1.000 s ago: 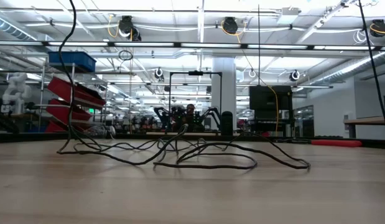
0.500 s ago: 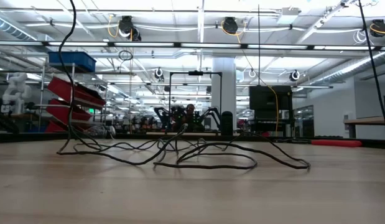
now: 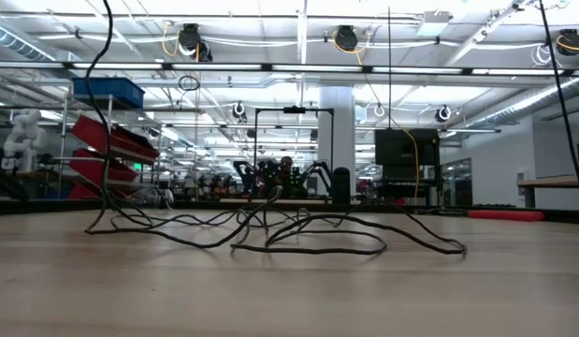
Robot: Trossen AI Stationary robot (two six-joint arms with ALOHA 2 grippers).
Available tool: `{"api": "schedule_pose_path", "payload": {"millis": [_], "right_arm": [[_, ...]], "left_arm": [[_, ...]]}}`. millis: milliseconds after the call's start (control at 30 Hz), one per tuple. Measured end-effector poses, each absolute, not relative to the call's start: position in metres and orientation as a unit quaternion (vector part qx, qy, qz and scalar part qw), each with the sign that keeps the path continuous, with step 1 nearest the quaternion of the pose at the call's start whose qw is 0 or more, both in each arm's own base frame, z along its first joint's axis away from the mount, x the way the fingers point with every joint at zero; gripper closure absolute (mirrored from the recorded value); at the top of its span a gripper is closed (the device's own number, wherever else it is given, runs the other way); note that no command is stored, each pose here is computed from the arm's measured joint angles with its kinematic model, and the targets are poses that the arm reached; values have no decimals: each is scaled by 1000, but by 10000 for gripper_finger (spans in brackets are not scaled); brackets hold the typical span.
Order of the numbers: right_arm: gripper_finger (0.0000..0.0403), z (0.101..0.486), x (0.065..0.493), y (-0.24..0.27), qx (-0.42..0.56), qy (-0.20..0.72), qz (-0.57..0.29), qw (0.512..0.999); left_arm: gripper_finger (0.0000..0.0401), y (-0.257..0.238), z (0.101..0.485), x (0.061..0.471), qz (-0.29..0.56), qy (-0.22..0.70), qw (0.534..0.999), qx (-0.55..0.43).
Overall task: Coil cords
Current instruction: Coil the black wire onto the spool
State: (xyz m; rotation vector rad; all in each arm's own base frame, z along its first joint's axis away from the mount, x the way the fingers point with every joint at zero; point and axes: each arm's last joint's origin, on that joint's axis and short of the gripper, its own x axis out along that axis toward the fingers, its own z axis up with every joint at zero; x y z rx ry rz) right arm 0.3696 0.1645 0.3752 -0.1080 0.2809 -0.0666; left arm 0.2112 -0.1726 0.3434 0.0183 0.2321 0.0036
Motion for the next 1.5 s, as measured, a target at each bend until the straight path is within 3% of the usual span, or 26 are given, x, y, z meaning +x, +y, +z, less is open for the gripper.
{"api": "schedule_pose_path", "payload": {"millis": [133,433,600,1100,1267,1500], "right_arm": [[402,376,368,166,-57,139,-31,988],[403,396,342,174,-62,127,-35,989],[403,407,318,188,-82,119,-60,988],[403,427,268,220,-118,82,-113,983],[403,427,267,221,-119,81,-114,983],[403,427,267,221,-128,83,-115,982]], "left_arm": [[370,-174,344,210,-2,114,993,7],[262,-184,355,206,-25,66,998,0],[226,-189,363,202,-39,35,999,2],[219,-220,329,236,-7,25,993,112],[219,-230,311,258,51,5,985,163],[219,-233,286,273,206,36,956,205]]}}
